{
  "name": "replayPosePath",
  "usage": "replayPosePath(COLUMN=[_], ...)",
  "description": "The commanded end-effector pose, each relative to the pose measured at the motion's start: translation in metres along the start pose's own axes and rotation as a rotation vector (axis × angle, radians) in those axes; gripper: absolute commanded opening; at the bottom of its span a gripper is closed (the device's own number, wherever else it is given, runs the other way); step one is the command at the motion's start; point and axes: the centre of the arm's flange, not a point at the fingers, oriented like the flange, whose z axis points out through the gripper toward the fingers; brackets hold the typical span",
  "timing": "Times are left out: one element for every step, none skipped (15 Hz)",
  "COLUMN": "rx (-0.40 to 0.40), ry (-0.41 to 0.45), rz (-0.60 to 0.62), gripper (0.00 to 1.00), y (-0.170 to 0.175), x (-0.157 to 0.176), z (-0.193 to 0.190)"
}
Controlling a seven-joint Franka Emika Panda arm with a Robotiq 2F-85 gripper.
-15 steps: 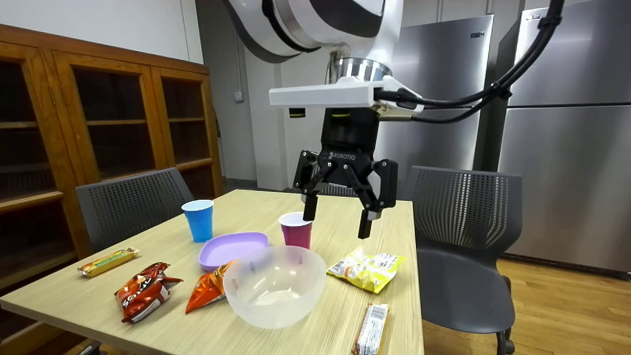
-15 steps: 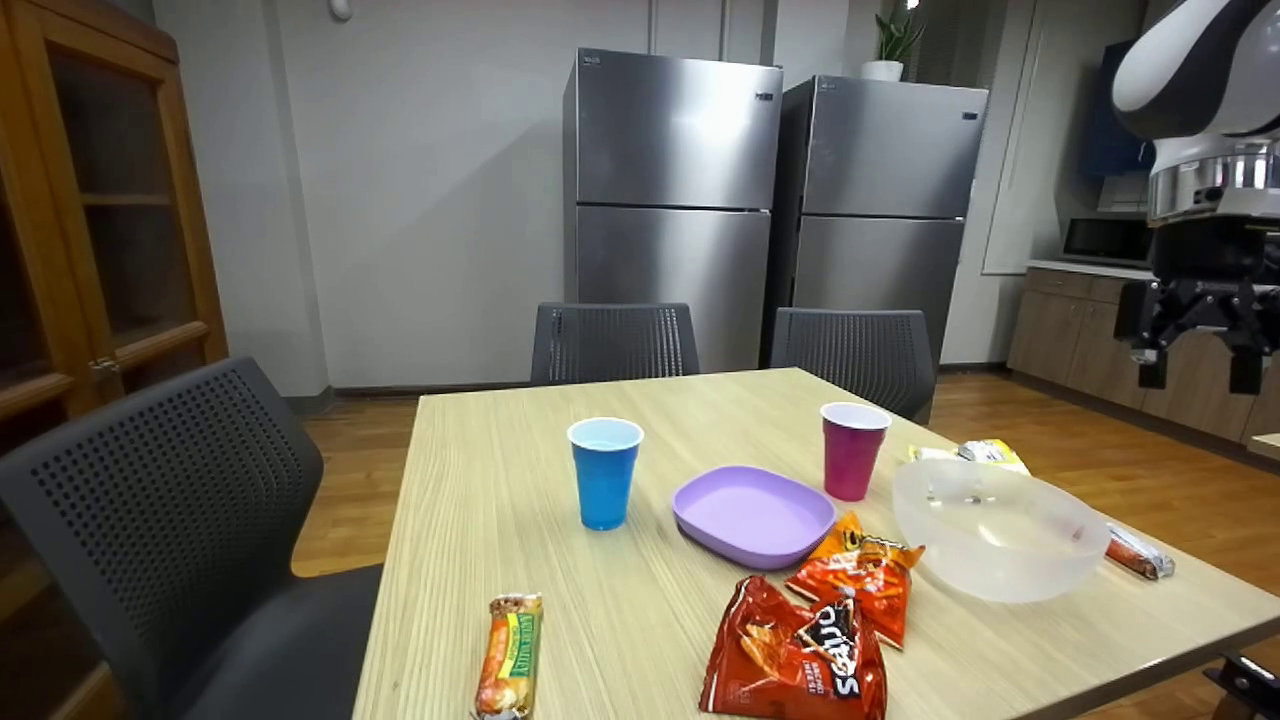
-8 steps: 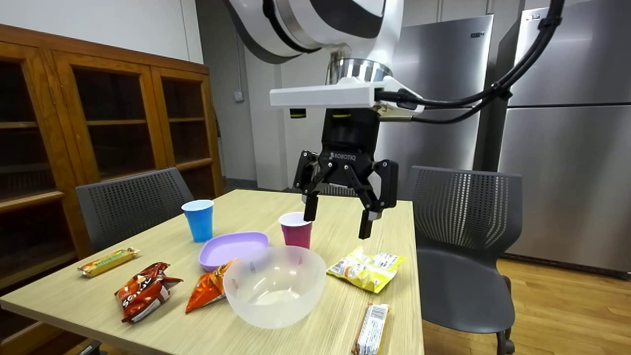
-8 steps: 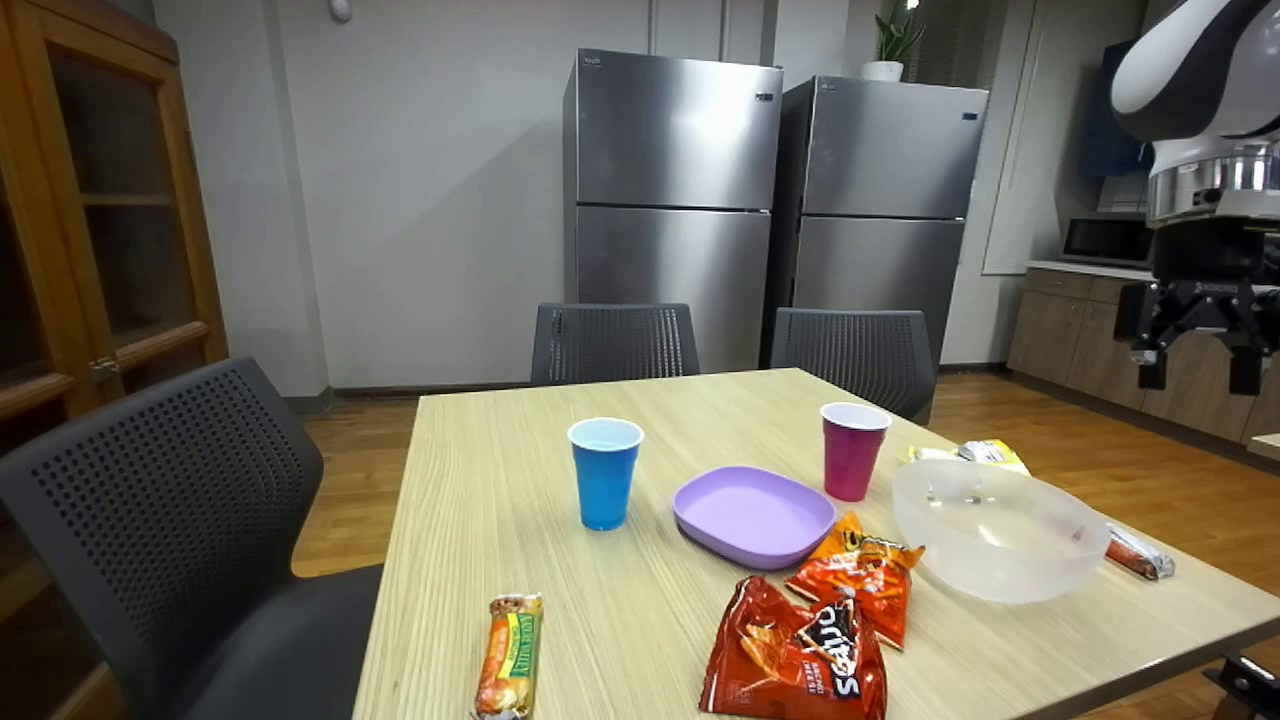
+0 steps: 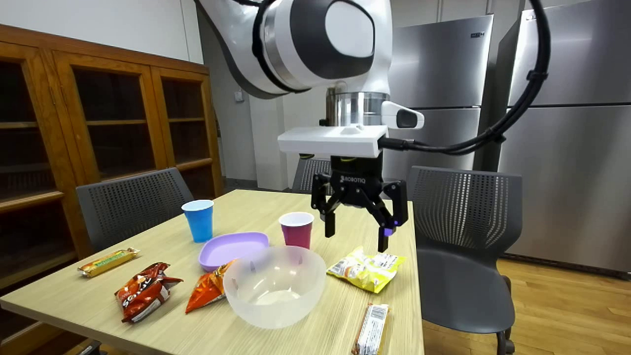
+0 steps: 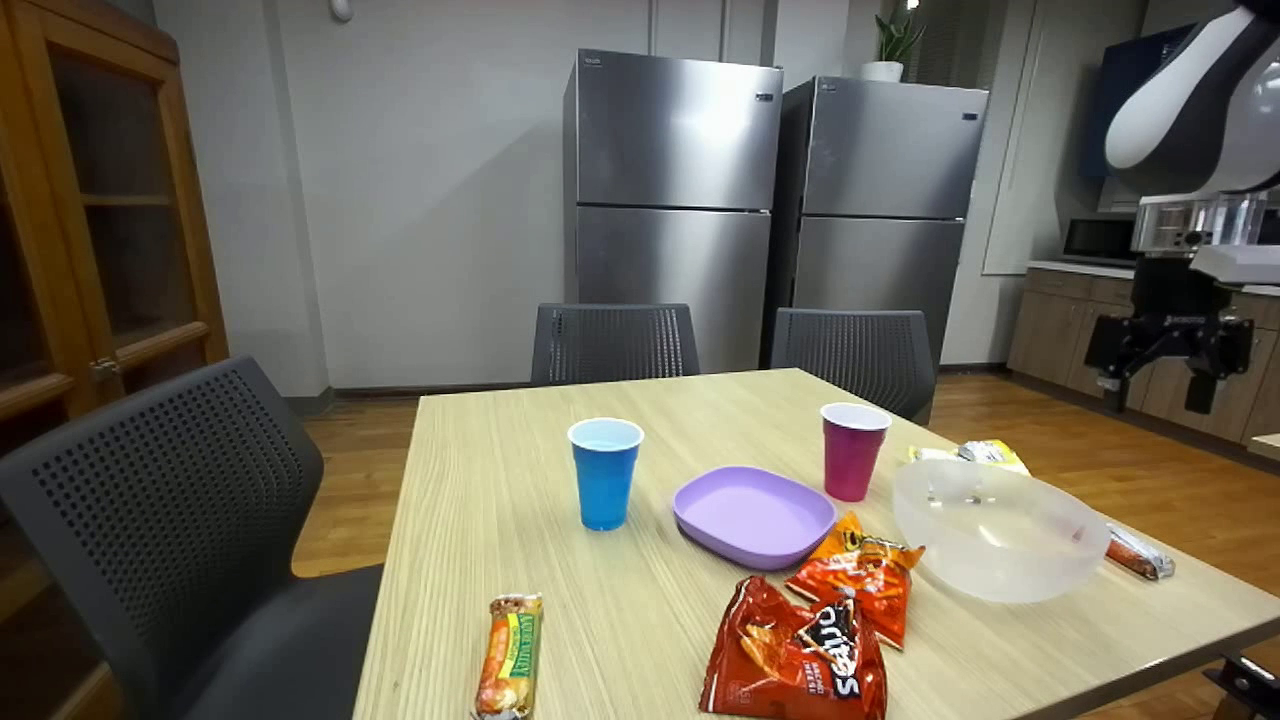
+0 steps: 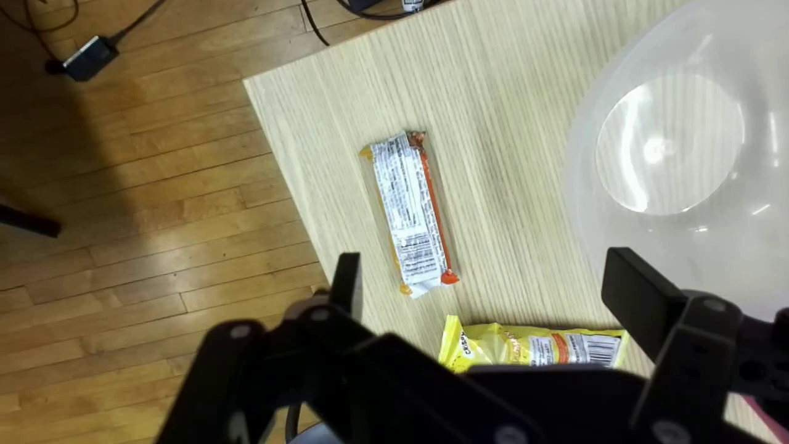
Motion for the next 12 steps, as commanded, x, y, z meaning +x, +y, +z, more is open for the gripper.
replayPosePath(rx=[-0.031, -0.039, -0.048, -0.049, -0.058, -0.066, -0.073, -0.077, -0.083, -0.086, -0.086, -0.09], ry=[0.033, 0.034, 0.033, 0.029, 0.029, 0.024, 0.017, 0.013, 0.007, 0.001, -0.004, -0.009], rz=[0.006, 0.01, 0.013, 0.008, 0.013, 0.015, 0.017, 0.013, 0.012, 0.01, 0.008, 0.009], gripper=[1.0, 1.0, 1.0, 1.0, 1.0, 1.0, 1.0, 1.0, 1.0, 1.0, 1.0, 1.0], y=[0.01, 0.012, 0.014, 0.015, 0.016, 0.017, 0.017, 0.017, 0.016, 0.016, 0.017, 0.017], x=[0.012, 0.014, 0.016, 0.018, 0.019, 0.02, 0.021, 0.022, 0.023, 0.023, 0.024, 0.025], z=[0.033, 0.04, 0.047, 0.054, 0.061, 0.066, 0.072, 0.078, 0.082, 0.087, 0.091, 0.095])
